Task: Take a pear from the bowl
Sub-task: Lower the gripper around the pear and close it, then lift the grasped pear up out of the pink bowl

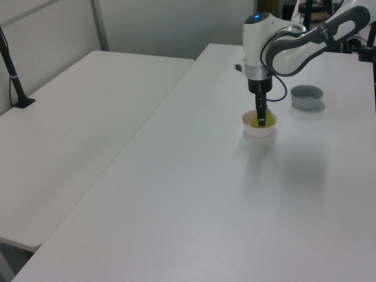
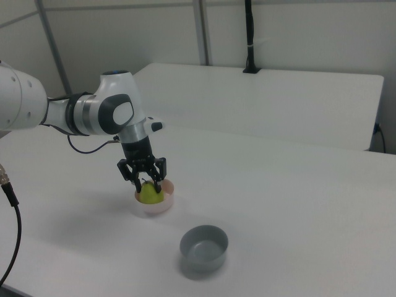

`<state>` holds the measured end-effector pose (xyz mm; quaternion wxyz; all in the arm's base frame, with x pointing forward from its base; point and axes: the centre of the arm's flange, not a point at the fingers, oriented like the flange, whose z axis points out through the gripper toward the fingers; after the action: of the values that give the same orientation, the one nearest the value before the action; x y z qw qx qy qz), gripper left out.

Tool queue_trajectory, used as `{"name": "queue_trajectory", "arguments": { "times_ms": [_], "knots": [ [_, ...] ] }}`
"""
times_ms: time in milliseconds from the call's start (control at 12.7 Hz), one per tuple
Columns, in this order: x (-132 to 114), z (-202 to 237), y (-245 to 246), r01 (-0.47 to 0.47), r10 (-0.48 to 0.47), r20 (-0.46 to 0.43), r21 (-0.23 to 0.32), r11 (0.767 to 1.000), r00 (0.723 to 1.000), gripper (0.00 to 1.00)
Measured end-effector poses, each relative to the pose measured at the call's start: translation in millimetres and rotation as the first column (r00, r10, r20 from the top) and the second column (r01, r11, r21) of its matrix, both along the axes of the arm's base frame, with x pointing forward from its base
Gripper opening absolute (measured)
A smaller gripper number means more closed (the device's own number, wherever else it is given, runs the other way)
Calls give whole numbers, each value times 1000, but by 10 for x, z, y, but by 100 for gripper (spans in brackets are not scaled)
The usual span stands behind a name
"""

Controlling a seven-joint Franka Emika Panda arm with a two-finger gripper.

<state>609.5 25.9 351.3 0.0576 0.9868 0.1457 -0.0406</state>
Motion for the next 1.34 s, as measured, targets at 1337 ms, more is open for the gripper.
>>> {"name": "queue_trajectory", "arguments": {
  "times_ms": [1337],
  "knots": [
    [56, 729, -14, 28, -29, 50, 21, 999, 998, 61]
  ]
}}
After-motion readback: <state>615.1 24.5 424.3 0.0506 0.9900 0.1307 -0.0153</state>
